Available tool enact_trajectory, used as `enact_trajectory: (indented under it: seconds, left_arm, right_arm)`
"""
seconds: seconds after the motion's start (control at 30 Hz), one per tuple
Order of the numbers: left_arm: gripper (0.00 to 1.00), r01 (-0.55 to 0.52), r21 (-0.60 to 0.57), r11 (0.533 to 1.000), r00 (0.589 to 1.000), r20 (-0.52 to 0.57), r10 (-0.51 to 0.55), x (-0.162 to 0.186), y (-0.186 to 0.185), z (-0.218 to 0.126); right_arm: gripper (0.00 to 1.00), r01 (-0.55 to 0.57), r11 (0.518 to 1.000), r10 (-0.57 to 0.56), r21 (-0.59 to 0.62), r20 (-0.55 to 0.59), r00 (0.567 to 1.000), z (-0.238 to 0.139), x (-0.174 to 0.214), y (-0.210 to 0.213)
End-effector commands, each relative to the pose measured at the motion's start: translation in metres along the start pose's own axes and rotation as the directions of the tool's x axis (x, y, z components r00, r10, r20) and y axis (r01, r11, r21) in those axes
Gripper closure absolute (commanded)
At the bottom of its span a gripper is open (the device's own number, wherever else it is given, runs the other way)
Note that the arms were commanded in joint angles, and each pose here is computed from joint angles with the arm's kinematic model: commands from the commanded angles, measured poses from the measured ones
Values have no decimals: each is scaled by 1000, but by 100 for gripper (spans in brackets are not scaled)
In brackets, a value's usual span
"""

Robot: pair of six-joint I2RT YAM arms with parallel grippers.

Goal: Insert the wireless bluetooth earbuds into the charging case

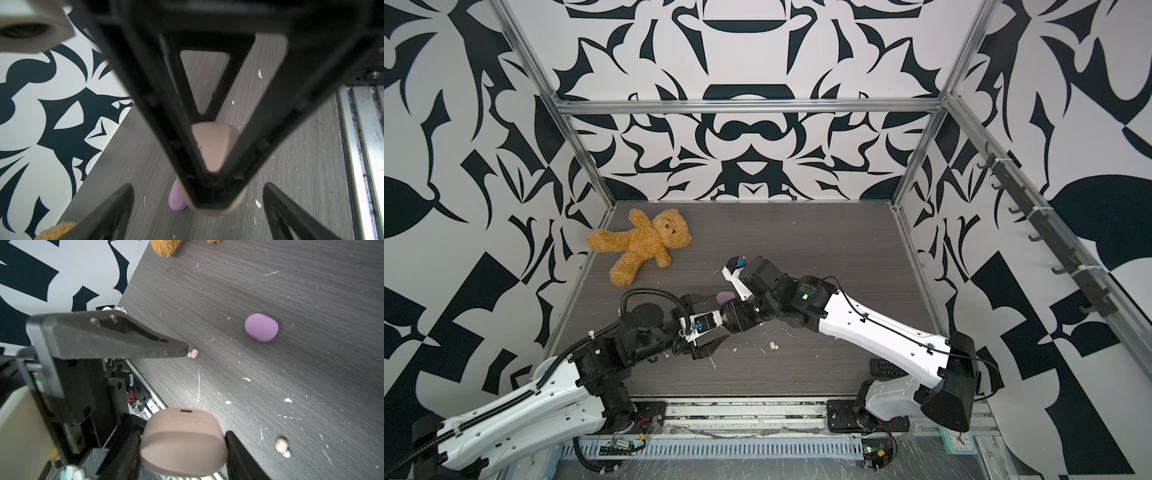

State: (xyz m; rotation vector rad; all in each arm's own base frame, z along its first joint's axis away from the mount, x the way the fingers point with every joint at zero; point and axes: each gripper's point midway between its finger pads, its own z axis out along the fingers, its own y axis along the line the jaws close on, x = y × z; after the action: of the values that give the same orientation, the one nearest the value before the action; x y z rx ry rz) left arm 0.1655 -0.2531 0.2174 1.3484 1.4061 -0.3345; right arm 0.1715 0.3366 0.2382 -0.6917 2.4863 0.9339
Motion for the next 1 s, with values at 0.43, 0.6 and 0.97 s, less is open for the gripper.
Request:
enact_trajectory:
  seconds: [0.43, 0.6, 0.97]
  left_arm:
    - [28, 2, 46, 999, 1000, 27, -4, -3, -9, 4]
    - [32, 2, 66, 998, 1000, 22, -3, -1, -13, 4]
    - [41, -11, 60, 998, 1000, 12, 10, 0, -12, 6]
  right_arm:
    - [100, 49, 994, -41, -93, 84, 996, -6, -11, 24]
    - [100, 54, 994, -44, -100, 98, 994, -9, -12, 25]
    - [100, 56, 991, -44, -125, 99, 994, -6, -11, 30]
